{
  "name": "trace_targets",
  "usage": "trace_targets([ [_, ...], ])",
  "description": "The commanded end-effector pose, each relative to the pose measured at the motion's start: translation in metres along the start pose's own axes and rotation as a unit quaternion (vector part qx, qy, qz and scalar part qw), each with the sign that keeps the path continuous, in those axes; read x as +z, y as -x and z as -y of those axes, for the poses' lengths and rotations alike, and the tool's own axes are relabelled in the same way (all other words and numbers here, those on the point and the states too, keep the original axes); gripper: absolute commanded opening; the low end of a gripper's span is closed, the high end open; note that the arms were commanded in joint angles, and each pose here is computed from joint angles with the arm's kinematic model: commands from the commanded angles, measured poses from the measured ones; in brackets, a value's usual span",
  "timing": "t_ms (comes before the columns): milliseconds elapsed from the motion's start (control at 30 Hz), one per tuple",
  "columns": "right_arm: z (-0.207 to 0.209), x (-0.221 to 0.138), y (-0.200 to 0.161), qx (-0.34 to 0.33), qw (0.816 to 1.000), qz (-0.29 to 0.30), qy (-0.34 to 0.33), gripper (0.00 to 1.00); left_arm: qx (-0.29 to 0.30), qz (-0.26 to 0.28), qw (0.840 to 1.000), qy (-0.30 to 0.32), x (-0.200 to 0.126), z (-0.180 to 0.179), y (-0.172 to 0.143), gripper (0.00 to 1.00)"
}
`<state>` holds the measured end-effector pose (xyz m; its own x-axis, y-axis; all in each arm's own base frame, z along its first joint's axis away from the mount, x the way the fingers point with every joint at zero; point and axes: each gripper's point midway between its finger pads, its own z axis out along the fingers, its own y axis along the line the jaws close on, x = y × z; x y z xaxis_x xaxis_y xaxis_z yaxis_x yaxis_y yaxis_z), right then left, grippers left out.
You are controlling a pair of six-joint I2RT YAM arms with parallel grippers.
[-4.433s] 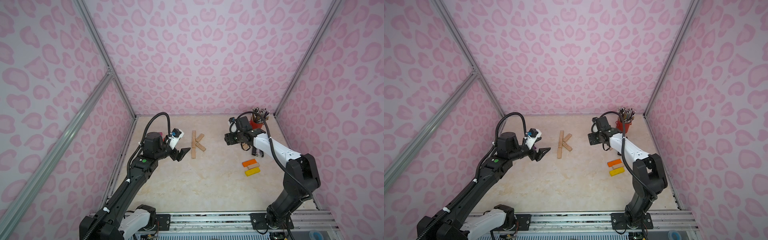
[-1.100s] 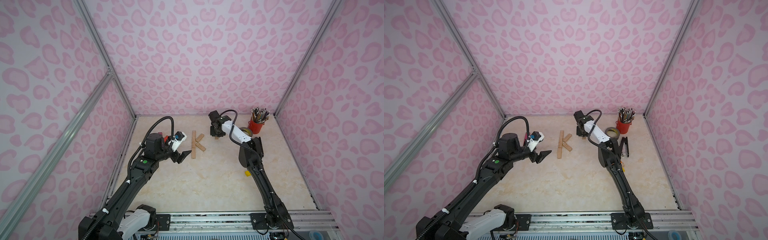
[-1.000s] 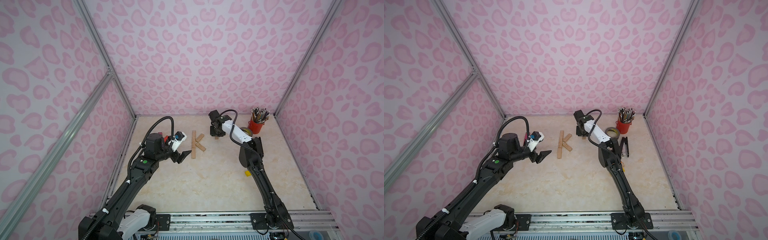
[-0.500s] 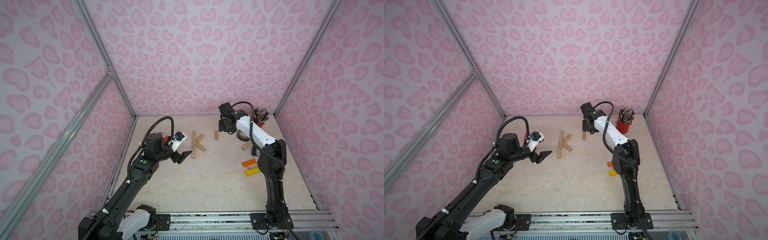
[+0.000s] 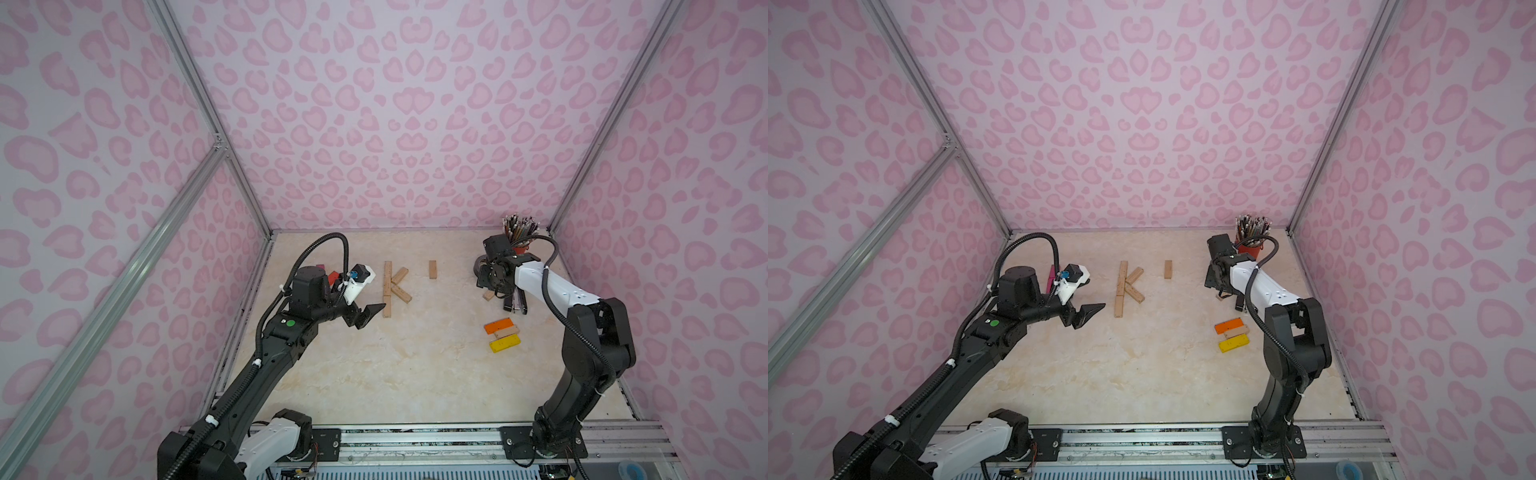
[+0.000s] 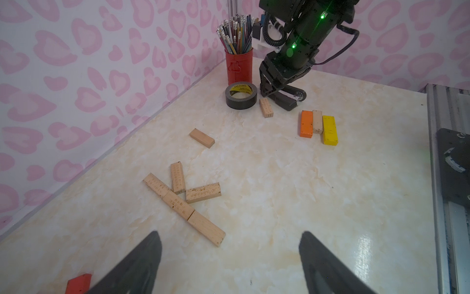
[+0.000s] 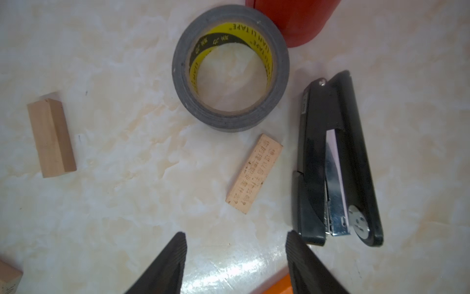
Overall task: Assemble the letter k with building blocks
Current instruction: Pick up the building block from the center of the board.
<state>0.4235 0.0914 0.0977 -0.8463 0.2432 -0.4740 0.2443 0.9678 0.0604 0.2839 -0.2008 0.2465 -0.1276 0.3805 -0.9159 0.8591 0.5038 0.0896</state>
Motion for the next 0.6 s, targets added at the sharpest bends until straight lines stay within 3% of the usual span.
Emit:
trace_targets([
  [0, 0.001, 0.017, -0.001, 0.030, 1.000, -0.002, 0.000, 0.62, 0.012, 0.015, 1.000, -0.011, -0.001, 0.003, 0.007, 0.87],
  [467, 0.015, 0.072, -0.003, 0.113, 0.993, -0.011, -0.027, 0.57, 0.018, 0.011, 1.000, -0.001, -0.003, 0.001, 0.005, 0.87],
  [567, 0.017, 0.079, -0.009, 0.114, 0.993, -0.022, -0.028, 0.51, 0.017, 0.010, 1.000, 0.000, -0.002, 0.001, 0.004, 0.87],
])
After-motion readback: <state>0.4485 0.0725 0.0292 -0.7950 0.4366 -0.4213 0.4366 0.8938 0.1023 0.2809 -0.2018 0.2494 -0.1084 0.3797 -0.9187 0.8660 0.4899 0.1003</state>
